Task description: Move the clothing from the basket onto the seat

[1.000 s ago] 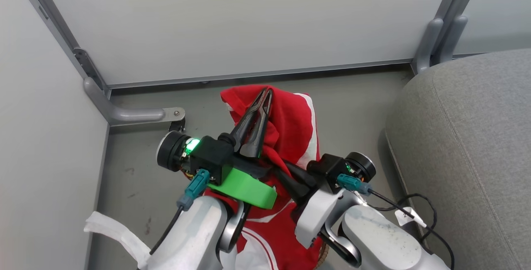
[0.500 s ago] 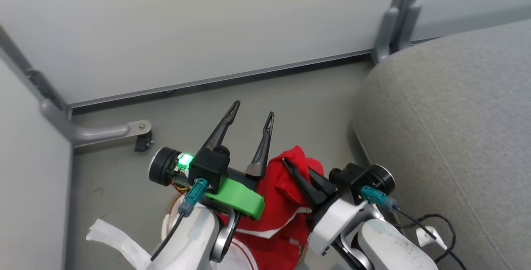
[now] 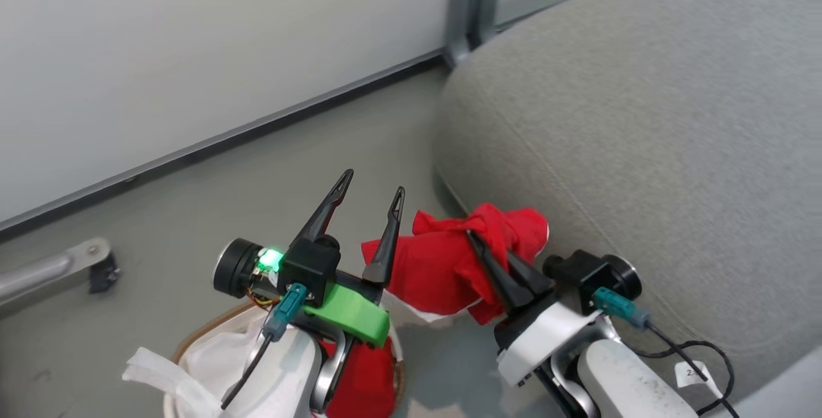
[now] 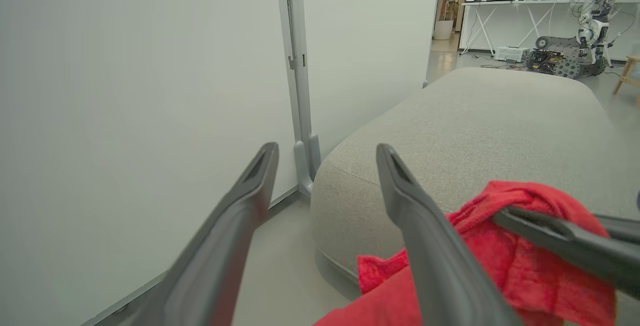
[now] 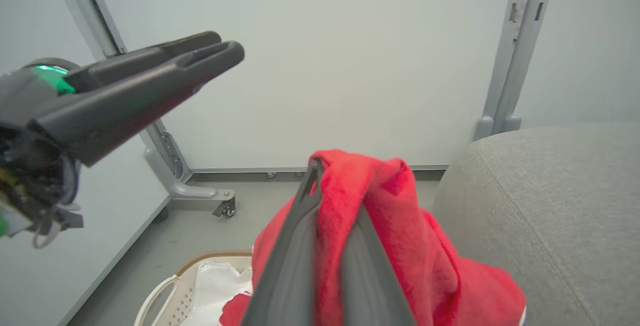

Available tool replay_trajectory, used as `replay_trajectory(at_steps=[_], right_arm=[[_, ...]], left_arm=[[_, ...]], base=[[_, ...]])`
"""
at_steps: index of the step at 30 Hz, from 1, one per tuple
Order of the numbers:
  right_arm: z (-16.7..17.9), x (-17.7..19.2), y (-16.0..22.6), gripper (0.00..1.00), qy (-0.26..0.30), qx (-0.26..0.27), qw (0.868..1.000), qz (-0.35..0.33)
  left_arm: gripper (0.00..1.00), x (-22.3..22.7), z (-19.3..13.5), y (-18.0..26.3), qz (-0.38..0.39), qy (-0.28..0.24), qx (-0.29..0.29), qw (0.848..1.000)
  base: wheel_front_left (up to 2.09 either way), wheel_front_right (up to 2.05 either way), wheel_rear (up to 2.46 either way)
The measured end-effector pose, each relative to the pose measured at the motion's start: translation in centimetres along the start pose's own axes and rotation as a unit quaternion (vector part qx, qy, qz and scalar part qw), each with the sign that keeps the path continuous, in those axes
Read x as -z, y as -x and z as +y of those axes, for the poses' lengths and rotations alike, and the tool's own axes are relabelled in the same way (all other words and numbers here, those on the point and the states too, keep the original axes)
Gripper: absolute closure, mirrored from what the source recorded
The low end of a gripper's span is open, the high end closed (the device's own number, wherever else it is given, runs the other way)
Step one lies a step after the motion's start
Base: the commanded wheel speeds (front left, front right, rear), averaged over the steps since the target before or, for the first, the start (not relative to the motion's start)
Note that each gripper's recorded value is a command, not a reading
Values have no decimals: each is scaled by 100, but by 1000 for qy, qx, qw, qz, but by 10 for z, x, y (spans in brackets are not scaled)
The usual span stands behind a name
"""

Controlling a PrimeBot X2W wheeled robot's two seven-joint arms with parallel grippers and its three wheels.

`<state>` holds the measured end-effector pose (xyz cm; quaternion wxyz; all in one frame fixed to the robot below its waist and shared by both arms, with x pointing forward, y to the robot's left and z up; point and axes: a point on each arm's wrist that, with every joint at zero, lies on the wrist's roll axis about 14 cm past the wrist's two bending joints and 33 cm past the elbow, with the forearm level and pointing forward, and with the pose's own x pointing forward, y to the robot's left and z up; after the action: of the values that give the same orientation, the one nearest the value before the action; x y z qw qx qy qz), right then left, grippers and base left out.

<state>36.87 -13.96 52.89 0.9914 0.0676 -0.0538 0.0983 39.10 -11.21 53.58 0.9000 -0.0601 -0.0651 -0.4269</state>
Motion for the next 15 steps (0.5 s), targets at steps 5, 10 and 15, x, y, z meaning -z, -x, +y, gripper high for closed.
replay_trajectory(at_steps=[5,10,15], right_arm=[[-48,-12,22,100,21,79,997,-11],[-77,-25,18,100,90,106,990,-10],[-121,-60,-3,100,195,113,974,-18]], left_arm=[[0,15,-31,-16,11,24,55,998],[0,35,-44,-22,29,42,82,995],[0,53,-37,-26,41,49,84,994]], base=[[0,0,0],[0,0,0],[0,0,0]])
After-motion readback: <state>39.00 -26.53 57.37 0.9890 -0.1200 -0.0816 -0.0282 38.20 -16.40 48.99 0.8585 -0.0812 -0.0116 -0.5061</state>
